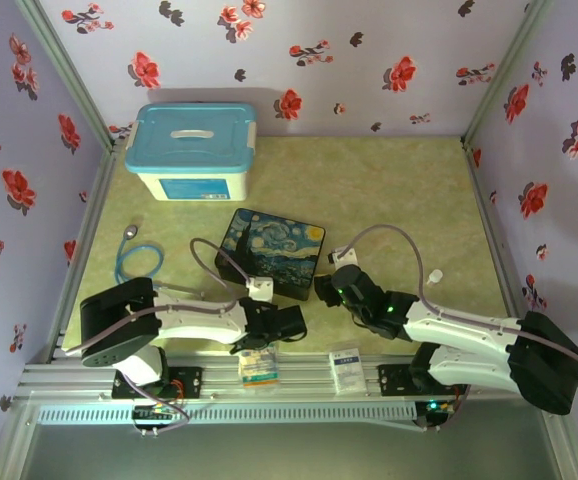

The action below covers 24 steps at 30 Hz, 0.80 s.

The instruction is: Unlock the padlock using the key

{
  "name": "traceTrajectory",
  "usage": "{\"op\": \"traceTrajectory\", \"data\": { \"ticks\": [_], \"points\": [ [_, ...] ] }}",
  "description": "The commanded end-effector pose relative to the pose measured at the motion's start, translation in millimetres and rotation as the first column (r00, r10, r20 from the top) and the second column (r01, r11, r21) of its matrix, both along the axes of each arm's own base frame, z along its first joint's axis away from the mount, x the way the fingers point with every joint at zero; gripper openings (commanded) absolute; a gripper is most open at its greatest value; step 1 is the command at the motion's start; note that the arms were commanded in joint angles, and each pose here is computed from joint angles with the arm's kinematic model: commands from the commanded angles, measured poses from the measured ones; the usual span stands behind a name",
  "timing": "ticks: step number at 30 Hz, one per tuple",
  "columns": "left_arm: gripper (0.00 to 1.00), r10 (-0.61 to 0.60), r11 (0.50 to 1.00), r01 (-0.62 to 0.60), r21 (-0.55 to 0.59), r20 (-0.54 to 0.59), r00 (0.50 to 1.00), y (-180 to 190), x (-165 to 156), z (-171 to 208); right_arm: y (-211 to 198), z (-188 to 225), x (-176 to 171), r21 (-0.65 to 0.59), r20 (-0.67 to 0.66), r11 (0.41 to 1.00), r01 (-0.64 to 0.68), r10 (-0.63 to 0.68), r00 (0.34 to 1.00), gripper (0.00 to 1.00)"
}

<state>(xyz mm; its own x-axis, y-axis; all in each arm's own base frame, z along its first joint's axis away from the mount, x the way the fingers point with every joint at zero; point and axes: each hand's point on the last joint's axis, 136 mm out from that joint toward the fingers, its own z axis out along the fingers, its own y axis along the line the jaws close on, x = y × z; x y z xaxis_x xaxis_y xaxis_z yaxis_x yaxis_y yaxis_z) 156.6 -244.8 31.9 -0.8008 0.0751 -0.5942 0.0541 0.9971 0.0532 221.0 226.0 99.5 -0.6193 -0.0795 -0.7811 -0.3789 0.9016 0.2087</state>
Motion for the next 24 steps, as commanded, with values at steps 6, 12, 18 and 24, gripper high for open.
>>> {"op": "traceTrajectory", "data": {
  "ticks": [6, 12, 18, 24],
  "points": [
    [0.36, -0.015, 0.995, 0.011, 0.094, 0.047, 0.999, 0.4, 1.2, 2.2, -11.6, -13.0, 1.7, -0.016, -0.011, 0.998, 0.053, -0.053, 0.999, 0.43],
    [0.44, -0.054, 0.99, 0.069, -0.12, 0.117, 0.992, -9.0, 2.2, 31.8, -16.8, -14.7, -1.2, -0.015, -0.012, 0.998, 0.058, -0.058, 0.998, 0.43],
    [0.49, -0.114, 0.866, 0.19, -0.463, 0.189, 0.975, -9.7, 4.7, 50.9, -17.5, -12.5, -2.1, 0.009, -0.005, 0.998, 0.056, -0.056, 0.998, 0.43],
    [0.52, -0.241, 0.829, 0.291, -0.477, 0.165, 0.956, -6.6, 1.6, 48.1, -1.4, -9.7, -6.5, 0.056, -0.021, 0.998, -0.016, 0.017, 1.0, 0.65]
  ]
}}
